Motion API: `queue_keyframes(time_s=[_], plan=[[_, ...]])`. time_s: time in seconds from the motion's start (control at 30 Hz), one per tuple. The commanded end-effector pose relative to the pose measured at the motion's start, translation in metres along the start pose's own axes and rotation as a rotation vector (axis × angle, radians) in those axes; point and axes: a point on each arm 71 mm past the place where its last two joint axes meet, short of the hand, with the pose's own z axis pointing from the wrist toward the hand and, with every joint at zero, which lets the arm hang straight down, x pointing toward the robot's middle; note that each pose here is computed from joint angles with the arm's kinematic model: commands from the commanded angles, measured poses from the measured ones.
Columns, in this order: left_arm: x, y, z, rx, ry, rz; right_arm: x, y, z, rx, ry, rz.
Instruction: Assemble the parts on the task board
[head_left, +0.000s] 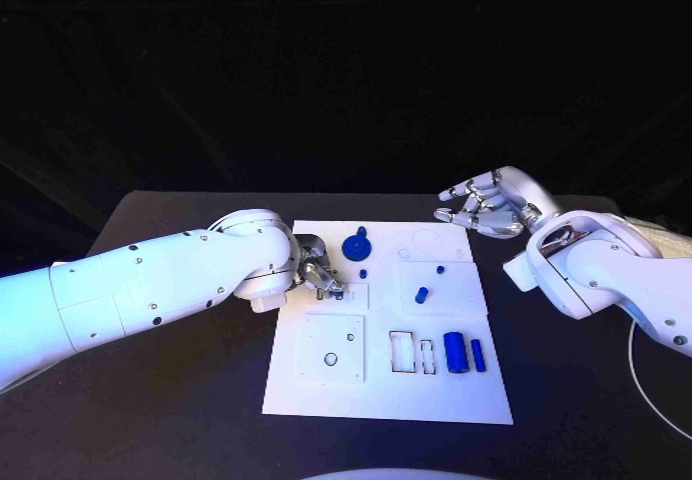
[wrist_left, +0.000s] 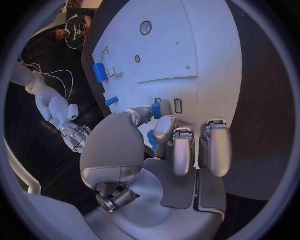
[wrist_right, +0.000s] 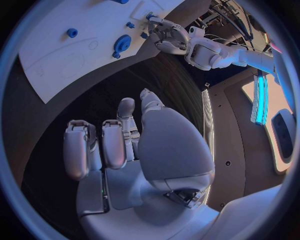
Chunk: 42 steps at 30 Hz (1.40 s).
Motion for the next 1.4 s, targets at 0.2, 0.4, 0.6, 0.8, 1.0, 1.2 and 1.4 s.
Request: queue_keyframes(time_s=[0.2, 0.4, 0.6, 0.8, 1.0, 1.2, 1.4], plan=[[0.0056, 0.0007, 0.0007, 0.000, 0.049, 0.041, 0.0018, 0.0006, 0.0004, -0.008, 0.016, 0.004], [0.0061, 0.0014, 0.0004, -0.001, 0.055, 0.044, 0.0019, 0.0004, 0.0005, -0.008, 0.018, 0.004], [0.0062, 0.0013, 0.0003, -0.001, 0.055, 0.045, 0.0022, 0.0005, 0.0006, -0.008, 0.019, 0.004], [0.0063, 0.0000, 0.0011, -0.001, 0.054, 0.046, 0.0022, 0.0005, 0.0004, -0.008, 0.020, 0.004], [0.0066, -0.0012, 0.0027, -0.004, 0.068, 0.056, 0.0028, 0.0014, 0.0000, -0.008, 0.024, 0.005], [0.0071, -0.0015, 0.0048, -0.011, 0.091, 0.072, 0.0032, 0.0019, -0.0005, -0.007, 0.028, 0.005], [0.0075, -0.0019, 0.0063, -0.017, 0.106, 0.090, 0.0033, 0.0032, -0.0003, -0.015, 0.021, 0.009]])
